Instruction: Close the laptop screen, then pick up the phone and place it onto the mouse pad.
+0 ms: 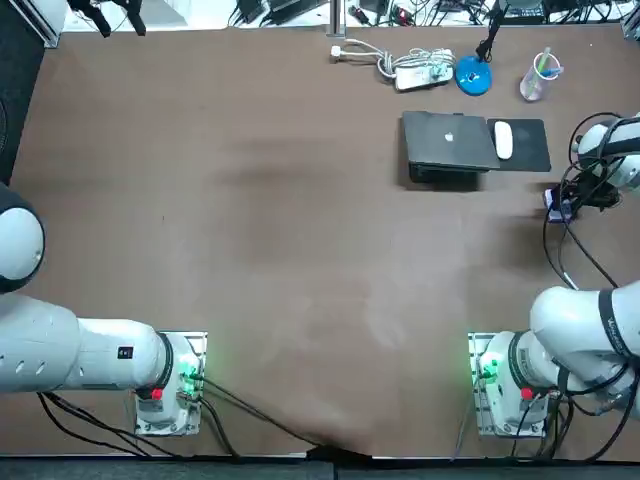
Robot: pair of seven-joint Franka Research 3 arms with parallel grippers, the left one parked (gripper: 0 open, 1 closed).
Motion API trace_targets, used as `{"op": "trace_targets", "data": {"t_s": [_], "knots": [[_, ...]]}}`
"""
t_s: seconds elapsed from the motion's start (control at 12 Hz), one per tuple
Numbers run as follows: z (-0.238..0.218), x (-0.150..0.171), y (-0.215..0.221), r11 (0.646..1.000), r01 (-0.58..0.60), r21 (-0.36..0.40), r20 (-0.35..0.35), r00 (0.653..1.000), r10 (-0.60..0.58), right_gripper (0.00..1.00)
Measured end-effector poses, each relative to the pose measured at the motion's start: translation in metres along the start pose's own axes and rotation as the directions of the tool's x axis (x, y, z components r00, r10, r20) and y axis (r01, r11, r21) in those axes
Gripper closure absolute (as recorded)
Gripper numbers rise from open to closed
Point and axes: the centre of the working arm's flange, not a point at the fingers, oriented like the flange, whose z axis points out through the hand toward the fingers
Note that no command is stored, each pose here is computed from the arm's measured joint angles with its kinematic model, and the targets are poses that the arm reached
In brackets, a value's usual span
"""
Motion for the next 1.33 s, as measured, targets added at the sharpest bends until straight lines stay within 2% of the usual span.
{"op": "trace_targets", "data": {"t_s": [0.08, 0.25, 0.5, 1.33], "knots": [[-0.0001, 0.0001, 0.0, 1.0, 0.0, 0.0, 0.0, 1.0, 0.0, 0.18], [-0.0013, 0.001, 0.0011, 1.0, -0.001, -0.003, -0.004, 1.0, 0.0, 0.41], [-0.0018, 0.0015, 0.0014, 1.0, 0.0, -0.004, -0.006, 1.0, 0.0, 0.5], [-0.0085, 0.0076, 0.0042, 1.0, 0.001, -0.015, -0.023, 1.0, -0.002, 0.48]]}}
